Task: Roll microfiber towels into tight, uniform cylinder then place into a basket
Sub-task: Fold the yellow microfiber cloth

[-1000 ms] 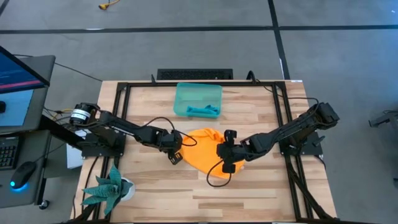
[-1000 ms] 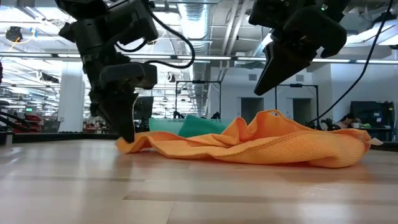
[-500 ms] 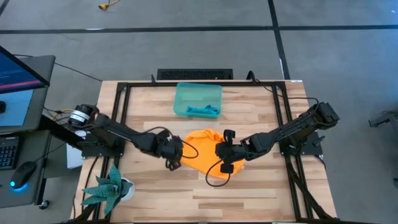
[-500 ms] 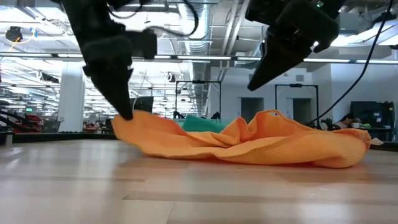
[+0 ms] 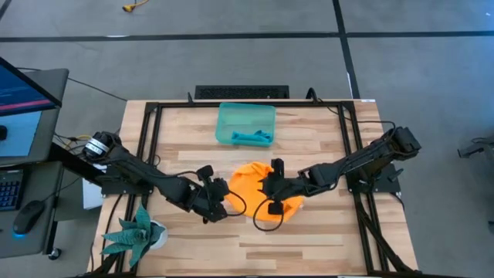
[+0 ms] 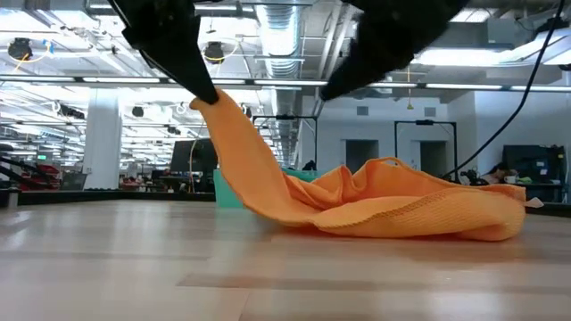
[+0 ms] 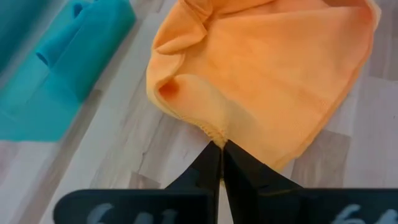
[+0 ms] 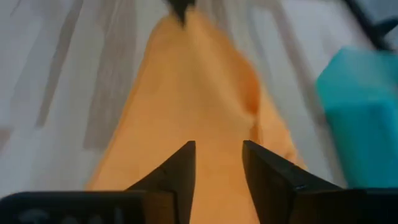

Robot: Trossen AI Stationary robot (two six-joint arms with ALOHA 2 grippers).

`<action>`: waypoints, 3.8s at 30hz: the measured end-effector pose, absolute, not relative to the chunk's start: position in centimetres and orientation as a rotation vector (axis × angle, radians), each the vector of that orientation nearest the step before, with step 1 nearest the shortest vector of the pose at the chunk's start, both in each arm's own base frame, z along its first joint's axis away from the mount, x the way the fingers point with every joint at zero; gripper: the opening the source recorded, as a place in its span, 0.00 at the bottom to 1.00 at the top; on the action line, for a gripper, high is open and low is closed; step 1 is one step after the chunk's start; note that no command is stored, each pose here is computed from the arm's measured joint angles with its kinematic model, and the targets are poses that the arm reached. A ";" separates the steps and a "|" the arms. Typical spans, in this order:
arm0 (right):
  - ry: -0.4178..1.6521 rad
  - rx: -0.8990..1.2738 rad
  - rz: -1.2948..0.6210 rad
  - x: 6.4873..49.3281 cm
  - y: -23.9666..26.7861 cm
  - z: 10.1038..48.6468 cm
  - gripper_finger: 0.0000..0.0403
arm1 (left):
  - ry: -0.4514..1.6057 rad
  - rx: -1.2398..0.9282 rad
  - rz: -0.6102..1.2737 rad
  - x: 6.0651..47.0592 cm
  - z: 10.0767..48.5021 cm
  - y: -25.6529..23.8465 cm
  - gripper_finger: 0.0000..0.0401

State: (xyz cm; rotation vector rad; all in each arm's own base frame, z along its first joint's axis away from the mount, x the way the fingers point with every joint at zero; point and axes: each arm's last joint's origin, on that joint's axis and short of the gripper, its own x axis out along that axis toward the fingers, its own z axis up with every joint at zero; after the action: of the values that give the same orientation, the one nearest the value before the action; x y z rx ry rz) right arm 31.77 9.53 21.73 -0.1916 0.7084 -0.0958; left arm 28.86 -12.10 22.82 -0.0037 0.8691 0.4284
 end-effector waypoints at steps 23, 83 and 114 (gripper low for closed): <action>0.789 -0.592 -0.322 37.2 7.1 11.6 0.35 | 0.884 0.043 0.392 28.9 22.8 -12.2 0.02; 1.006 0.065 -0.211 22.5 14.0 22.9 0.05 | 0.695 0.190 0.550 28.8 25.2 -13.4 0.02; 1.222 0.010 -0.192 26.9 11.0 17.6 0.14 | 1.022 0.361 0.339 31.6 20.0 -11.8 0.02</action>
State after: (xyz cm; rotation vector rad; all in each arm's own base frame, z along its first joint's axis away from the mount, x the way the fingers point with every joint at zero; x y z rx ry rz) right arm 26.94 10.96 17.61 0.0101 1.2219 -0.1922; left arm 31.59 -11.83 20.01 0.3608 1.0218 0.3388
